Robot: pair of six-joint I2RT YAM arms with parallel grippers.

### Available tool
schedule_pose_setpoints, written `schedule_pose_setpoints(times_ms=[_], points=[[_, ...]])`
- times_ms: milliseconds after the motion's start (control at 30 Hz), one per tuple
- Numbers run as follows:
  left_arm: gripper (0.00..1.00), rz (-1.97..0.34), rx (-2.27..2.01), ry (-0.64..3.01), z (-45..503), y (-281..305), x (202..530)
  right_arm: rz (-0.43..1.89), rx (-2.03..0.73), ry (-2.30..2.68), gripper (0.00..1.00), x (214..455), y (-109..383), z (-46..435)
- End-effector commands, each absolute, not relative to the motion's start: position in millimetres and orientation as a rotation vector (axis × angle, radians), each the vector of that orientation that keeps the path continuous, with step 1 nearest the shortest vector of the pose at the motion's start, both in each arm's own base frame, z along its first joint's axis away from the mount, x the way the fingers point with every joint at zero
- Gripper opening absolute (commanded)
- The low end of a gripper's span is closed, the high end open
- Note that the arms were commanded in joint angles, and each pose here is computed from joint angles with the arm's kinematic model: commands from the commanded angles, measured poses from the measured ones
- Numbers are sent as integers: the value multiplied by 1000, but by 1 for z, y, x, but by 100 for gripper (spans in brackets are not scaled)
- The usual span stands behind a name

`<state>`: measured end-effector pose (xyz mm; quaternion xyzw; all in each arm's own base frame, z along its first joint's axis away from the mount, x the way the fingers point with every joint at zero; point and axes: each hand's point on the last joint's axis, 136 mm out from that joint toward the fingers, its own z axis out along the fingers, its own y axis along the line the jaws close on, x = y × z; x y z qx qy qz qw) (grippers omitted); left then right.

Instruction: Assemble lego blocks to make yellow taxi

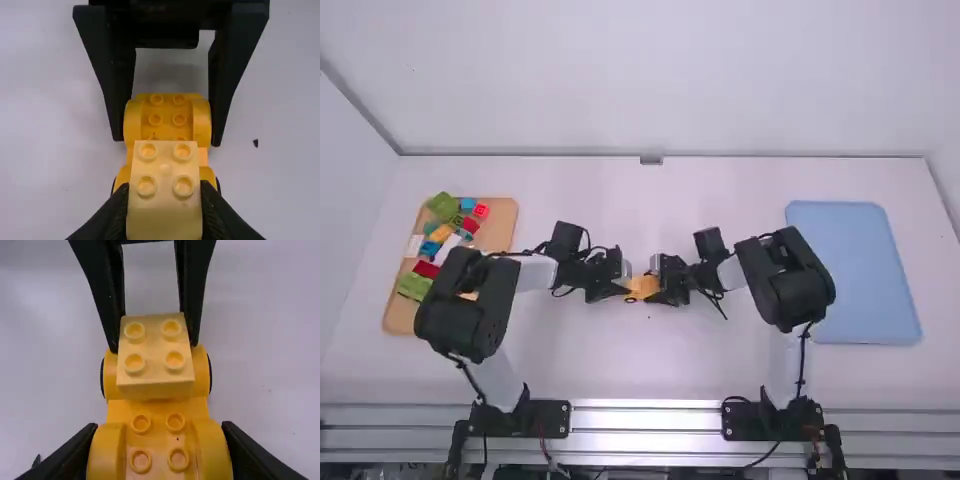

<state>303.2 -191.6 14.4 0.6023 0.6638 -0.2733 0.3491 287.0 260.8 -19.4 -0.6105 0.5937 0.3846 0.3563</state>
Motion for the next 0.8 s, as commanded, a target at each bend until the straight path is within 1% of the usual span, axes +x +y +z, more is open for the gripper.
schedule_pose_setpoints(times_ms=[0,100,167,200,233,267,300,333,367,400,433,500,700,733,767], points=[[2,-679,1573,1728,15,-187,302,978,-1571,1554,52,293,261,-23],[2,-697,1574,1747,11,-187,298,978,-1571,1554,52,293,261,-23],[5,-703,1575,1755,8,-186,297,978,-1571,1554,53,293,261,-23],[10,-702,1575,1758,6,-186,297,977,-1571,1554,53,294,261,-23],[20,-702,1575,1758,5,-186,297,978,-1571,1554,53,293,261,-23],[45,-708,1575,1756,6,-186,296,979,-1571,1554,53,293,261,-23],[47,-711,1574,1753,6,-187,296,978,-1571,1554,53,293,261,-23],[58,-718,1571,1743,7,-188,296,978,-1571,1554,53,293,261,-23],[79,-718,1571,1739,8,-188,296,978,-1571,1554,53,293,261,-23],[95,-719,1570,1734,9,-189,297,979,-1571,1554,53,293,261,-23],[98,-724,1568,1724,10,-190,297,979,-1571,1554,53,293,261,-23],[98,-744,1560,1686,15,-194,298,979,-1571,1554,54,293,261,-23],[95,-712,1550,1638,35,-194,309,983,-1570,1552,54,293,261,-22],[91,-728,1537,1619,47,-195,310,983,-1570,1552,54,293,261,-22],[81,-737,1530,1609,56,-195,311,983,-1571,1551,54,293,261,-22]])
